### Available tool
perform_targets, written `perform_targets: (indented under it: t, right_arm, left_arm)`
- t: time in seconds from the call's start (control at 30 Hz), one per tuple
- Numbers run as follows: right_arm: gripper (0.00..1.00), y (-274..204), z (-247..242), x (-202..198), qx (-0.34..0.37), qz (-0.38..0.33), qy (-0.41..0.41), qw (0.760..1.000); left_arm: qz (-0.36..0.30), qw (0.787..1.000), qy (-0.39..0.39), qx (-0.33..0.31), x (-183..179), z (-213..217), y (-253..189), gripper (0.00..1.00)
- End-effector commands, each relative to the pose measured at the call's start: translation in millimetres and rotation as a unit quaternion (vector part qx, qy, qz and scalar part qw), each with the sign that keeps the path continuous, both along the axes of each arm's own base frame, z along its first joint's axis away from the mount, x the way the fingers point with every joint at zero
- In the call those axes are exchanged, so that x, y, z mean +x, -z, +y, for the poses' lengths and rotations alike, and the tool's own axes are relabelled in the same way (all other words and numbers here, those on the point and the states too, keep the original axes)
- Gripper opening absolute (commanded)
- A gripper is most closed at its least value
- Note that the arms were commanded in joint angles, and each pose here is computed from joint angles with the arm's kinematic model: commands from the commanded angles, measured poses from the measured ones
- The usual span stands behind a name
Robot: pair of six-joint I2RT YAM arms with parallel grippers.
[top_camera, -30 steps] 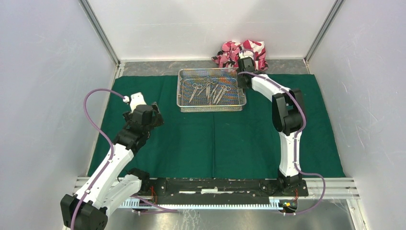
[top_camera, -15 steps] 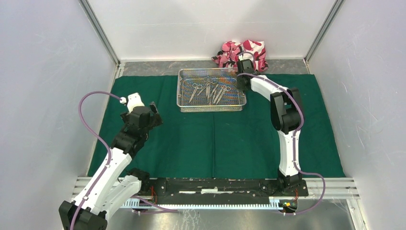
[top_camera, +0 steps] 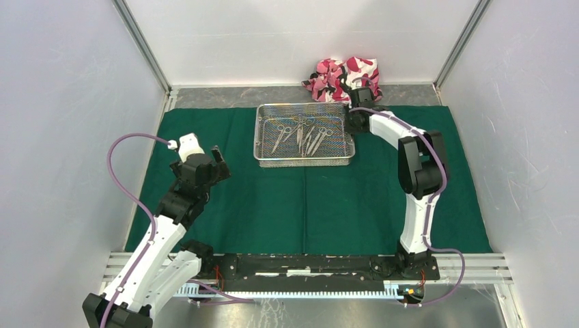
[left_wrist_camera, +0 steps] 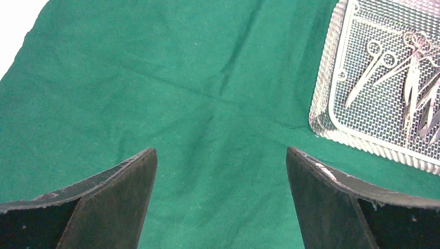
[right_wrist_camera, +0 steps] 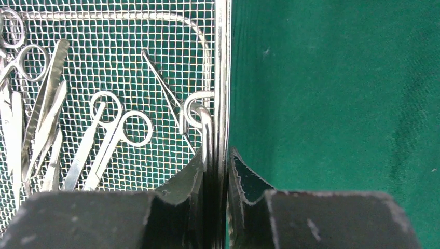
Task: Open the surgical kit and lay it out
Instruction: Move the container from the surgical kit.
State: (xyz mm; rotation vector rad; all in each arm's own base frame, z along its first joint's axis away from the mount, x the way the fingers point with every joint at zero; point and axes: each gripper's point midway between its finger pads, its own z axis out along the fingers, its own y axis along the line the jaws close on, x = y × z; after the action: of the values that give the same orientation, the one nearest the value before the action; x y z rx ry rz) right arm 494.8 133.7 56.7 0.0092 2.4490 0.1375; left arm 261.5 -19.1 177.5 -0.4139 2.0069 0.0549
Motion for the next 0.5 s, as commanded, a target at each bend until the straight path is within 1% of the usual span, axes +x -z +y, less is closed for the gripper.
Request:
perform_targets:
  t: [0.0,0.13,0.3,0.47]
  right_arm:
    - [0.0,-102,37,24,0.137,-0.132,-0.059,0.98]
    - [0.0,-116,35,21,0.207,-0.142,-0.057,0.966]
    - [0.0,-134,19,12,0.22,-0.157,-0.046,0.962]
    - [0.0,-149,-12,-4,0.218,-0.165,-0.029,0.961]
  left_arm:
    - [-0.02,1.0,-0.001,0.011,3,4,-9,1.0]
    - [-0.023,1.0,0.001,0.009,3,3,-10,1.0]
    - [-0.027,1.0,0.006,0.005,3,1,-12,1.0]
    - [-0.032,0.999,0.013,-0.001,3,-2,-13,1.0]
